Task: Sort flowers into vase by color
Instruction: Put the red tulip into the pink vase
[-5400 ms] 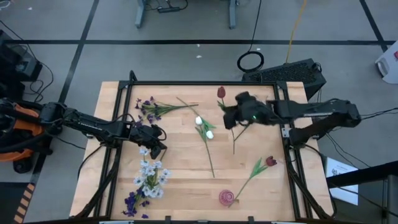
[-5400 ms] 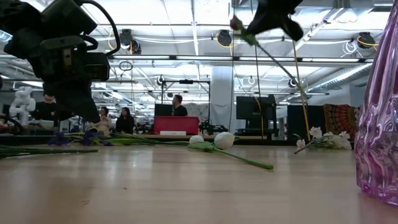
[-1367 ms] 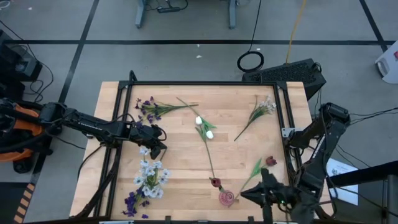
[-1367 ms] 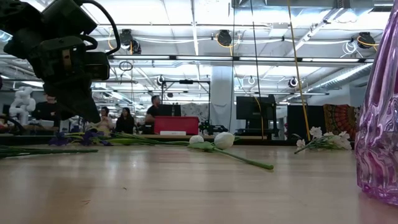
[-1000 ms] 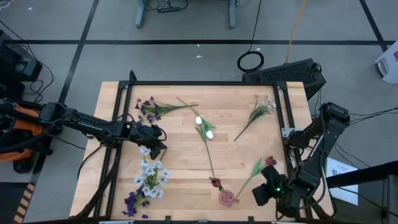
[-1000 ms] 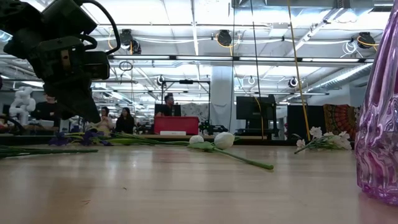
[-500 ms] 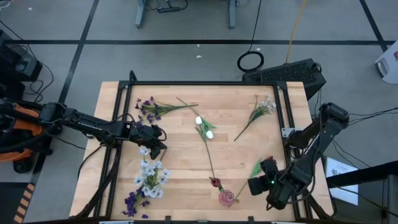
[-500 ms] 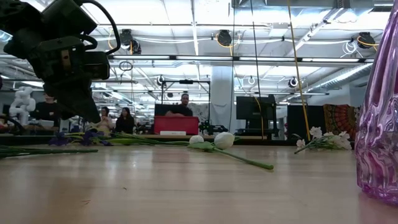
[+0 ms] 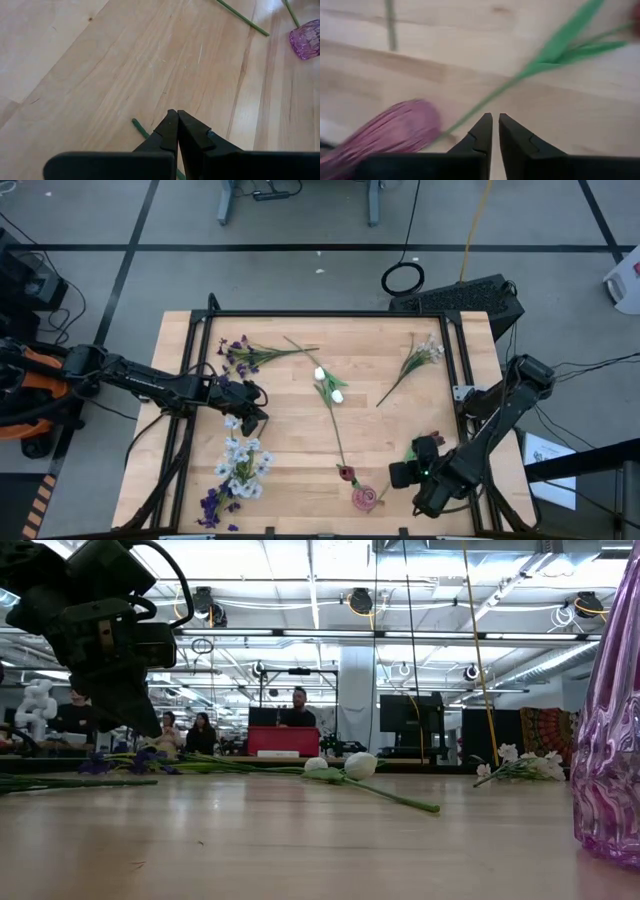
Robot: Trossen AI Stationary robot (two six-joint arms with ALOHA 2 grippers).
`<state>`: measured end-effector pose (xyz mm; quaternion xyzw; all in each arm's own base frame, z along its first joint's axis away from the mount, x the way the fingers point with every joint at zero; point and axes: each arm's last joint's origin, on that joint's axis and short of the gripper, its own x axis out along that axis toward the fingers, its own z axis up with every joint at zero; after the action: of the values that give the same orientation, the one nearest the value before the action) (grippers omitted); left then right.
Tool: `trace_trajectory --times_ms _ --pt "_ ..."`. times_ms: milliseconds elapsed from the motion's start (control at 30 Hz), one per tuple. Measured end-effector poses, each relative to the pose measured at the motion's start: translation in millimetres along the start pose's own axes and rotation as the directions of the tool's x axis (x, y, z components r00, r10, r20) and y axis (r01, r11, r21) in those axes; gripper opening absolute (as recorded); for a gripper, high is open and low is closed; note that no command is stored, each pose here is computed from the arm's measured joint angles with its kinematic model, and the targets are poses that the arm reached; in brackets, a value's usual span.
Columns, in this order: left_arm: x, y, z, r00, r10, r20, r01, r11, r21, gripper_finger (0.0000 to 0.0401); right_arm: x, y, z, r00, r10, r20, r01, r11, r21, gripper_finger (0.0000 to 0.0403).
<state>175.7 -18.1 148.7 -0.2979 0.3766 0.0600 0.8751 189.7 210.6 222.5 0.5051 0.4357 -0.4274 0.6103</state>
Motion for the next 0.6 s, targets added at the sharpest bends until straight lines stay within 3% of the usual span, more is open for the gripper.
trace_trajectory --times_ms 167,600 --pt "0 0 0 1.000 0.000 0.000 0.000 1.000 0.000 0.0013 20 -2 6 0.976 -0.217 0.028 0.215 0.975 0.051 0.0062" --pt "0 0 0 1.000 -0.002 -0.001 0.002 1.000 0.000 0.0013 68 17 7 0.959 -0.274 0.070 0.265 0.957 0.123 0.0119"
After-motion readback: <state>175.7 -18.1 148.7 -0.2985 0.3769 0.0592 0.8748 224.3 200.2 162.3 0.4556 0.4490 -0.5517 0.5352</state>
